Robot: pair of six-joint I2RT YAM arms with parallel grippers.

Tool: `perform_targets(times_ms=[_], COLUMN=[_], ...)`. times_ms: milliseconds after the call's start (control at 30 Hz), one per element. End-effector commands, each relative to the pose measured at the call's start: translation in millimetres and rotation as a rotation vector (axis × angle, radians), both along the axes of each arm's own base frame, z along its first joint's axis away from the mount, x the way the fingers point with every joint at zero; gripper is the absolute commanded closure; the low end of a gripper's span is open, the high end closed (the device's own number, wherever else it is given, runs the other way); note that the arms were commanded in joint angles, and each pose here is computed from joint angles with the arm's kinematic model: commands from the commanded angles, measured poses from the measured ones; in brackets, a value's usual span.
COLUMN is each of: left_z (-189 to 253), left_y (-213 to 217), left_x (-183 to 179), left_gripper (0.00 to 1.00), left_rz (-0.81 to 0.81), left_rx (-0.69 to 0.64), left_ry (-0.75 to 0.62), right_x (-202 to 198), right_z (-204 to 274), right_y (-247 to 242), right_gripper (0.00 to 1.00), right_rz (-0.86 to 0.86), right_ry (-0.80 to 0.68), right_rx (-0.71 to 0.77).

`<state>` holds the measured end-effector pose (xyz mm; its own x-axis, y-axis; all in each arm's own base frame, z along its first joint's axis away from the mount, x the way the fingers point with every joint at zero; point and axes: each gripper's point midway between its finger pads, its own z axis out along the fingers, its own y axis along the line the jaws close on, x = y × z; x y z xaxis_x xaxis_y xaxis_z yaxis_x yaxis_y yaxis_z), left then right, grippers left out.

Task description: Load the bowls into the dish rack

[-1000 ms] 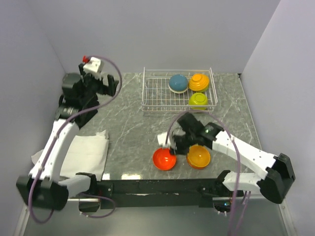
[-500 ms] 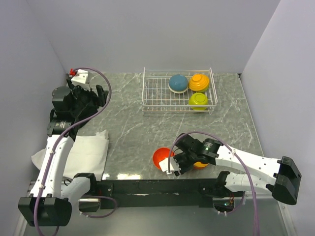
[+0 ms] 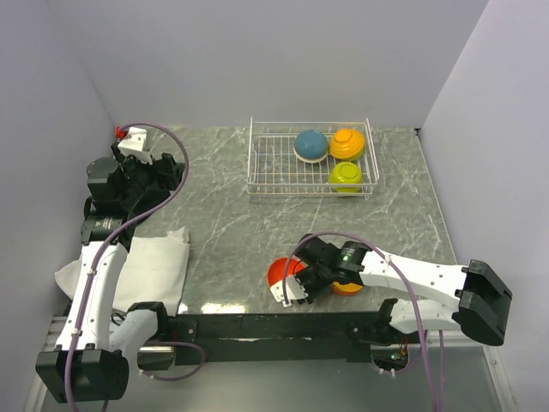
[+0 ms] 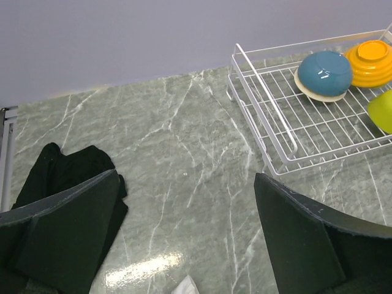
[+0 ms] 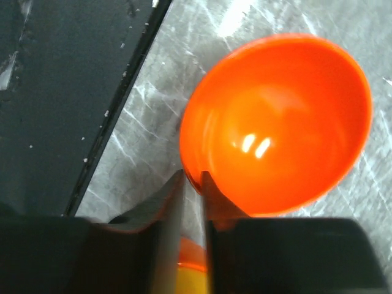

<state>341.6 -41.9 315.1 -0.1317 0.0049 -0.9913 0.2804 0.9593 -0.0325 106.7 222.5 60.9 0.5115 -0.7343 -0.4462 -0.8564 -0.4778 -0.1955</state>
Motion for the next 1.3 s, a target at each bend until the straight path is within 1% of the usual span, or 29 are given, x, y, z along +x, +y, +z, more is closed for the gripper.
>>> perform_targets(times_ms=[0, 33, 67, 100, 200, 267, 333, 367, 433, 500, 567, 600, 633, 700, 733, 800, 833, 867, 900, 933, 967, 1000, 1033, 1067, 1100, 1133, 1167, 1233, 1267], left_z=[9.7, 10.6, 9.7, 12.1, 20.2, 21.8, 35.2, 35.7, 45.9, 55.0, 51.7, 52.6, 52.7, 51.9, 49.8, 43.9, 42.0, 36.5, 33.2, 30.1, 22.3, 17.6, 13.9, 7.2, 2.6, -0.9, -8.2, -16.6, -24.1], left_y=[-3.3, -5.2, -6.5, -8.1, -14.9, -37.2, -47.3, -69.3, -83.7, -107.1, -128.4, -134.1, -139.9, -153.7, -158.0, -170.2, -174.8, -183.2, -188.2, -192.3, -203.4, -209.3, -214.5, -228.6, -235.8, -243.5, -259.1, -274.8, -280.7], left_x=[-2.0, -1.9, -0.5, 0.5, 7.6, 16.0, 21.5, 25.0, 31.4, 41.9, 54.3, 60.6, 66.8, 90.2, 98.6, 123.0, 129.6, 143.0, 149.5, 155.8, 165.3, 170.2, 175.3, 181.0, 183.8, 184.9, 186.8, 185.7, 189.2], left_gripper=[0.01, 0.01, 0.01, 0.01, 0.00, 0.01, 0.01, 0.01, 0.01, 0.01, 0.01, 0.01, 0.01, 0.01, 0.00, 0.01, 0.01, 0.01, 0.01, 0.01, 0.02, 0.02, 0.02, 0.02, 0.02, 0.02, 0.01, 0.01, 0.01], left_rz=[-0.018, -0.029, -0.036, -0.043, -0.075, -0.177, -0.212, -0.278, -0.324, -0.388, -0.437, -0.454, -0.467, -0.493, -0.498, -0.512, -0.522, -0.532, -0.536, -0.540, -0.552, -0.555, -0.553, -0.572, -0.582, -0.596, -0.623, -0.660, -0.675], left_rx=[-0.022, -0.026, -0.030, -0.035, -0.071, -0.130, -0.141, -0.133, -0.095, -0.049, -0.023, 0.007, 0.012, 0.017, 0.018, 0.016, 0.015, 0.017, 0.016, 0.016, 0.017, 0.020, 0.022, 0.028, 0.035, 0.044, 0.062, 0.067, 0.060], left_ry=[-0.032, -0.033, -0.029, -0.032, -0.047, -0.025, -0.049, -0.054, -0.075, -0.100, -0.072, -0.086, -0.085, -0.075, -0.065, -0.035, -0.026, -0.010, -0.003, 0.000, 0.009, 0.013, 0.014, 0.016, 0.017, 0.016, 0.012, 0.021, 0.032], right_x=[-0.7, -0.7, 1.3, 3.1, 14.4, 32.6, 45.8, 65.6, 85.2, 119.1, 146.1, 169.7, 179.3, 203.7, 220.8, 244.9, 260.9, 270.7, 285.0, 300.7, 303.5, 313.6, 320.6, 326.5, 329.2, 333.1, 337.3, 339.5, 339.8], right_z=[8.9, 12.0, 23.2, 31.2, 73.4, 122.2, 147.5, 169.6, 198.8, 220.7, 238.5, 246.7, 250.6, 259.3, 260.0, 269.4, 263.3, 261.5, 267.7, 250.7, 249.9, 256.2, 240.6, 246.5, 244.5, 234.8, 233.8, 225.3, 227.5], right_y=[13.6, 16.0, 23.2, 27.7, 45.9, 59.3, 64.3, 62.7, 67.6, 58.5, 54.9, 42.6, 46.4, 42.1, 36.9, 30.5, 20.3, 15.1, 10.6, -4.2, -8.6, -15.2, -20.4, -32.5, -35.6, -39.1, -45.2, -45.0, -44.4], right_gripper=[0.85, 0.89, 0.97, 1.00, 1.00, 1.00, 1.00, 1.00, 1.00, 1.00, 1.00, 1.00, 1.00, 1.00, 1.00, 1.00, 1.00, 1.00, 1.00, 1.00, 1.00, 1.00, 1.00, 1.00, 1.00, 1.00, 1.00, 1.00, 1.00], right_rz=[0.078, 0.080, 0.077, 0.072, 0.025, -0.068, -0.169, -0.247, -0.360, -0.487, -0.609, -0.685, -0.724, -0.779, -0.838, -0.871, -0.950, -0.979, -0.979, -1.088, -1.078, -1.056, -1.127, -1.086, -1.093, -1.147, -1.153, -1.149, -1.121], right_ry=[-0.019, -0.018, -0.023, -0.031, -0.077, -0.109, -0.089, -0.096, -0.042, -0.014, 0.055, 0.057, 0.144, 0.197, 0.287, 0.374, 0.534, 0.604, 0.630, 0.779, 0.840, 0.832, 0.956, 0.958, 1.007, 1.123, 1.137, 1.187, 1.182], right_rx=[0.037, 0.046, 0.077, 0.100, 0.207, 0.316, 0.389, 0.440, 0.528, 0.613, 0.677, 0.714, 0.740, 0.796, 0.823, 0.896, 0.913, 0.931, 0.985, 0.994, 1.012, 1.068, 1.059, 1.102, 1.112, 1.104, 1.112, 1.082, 1.092])
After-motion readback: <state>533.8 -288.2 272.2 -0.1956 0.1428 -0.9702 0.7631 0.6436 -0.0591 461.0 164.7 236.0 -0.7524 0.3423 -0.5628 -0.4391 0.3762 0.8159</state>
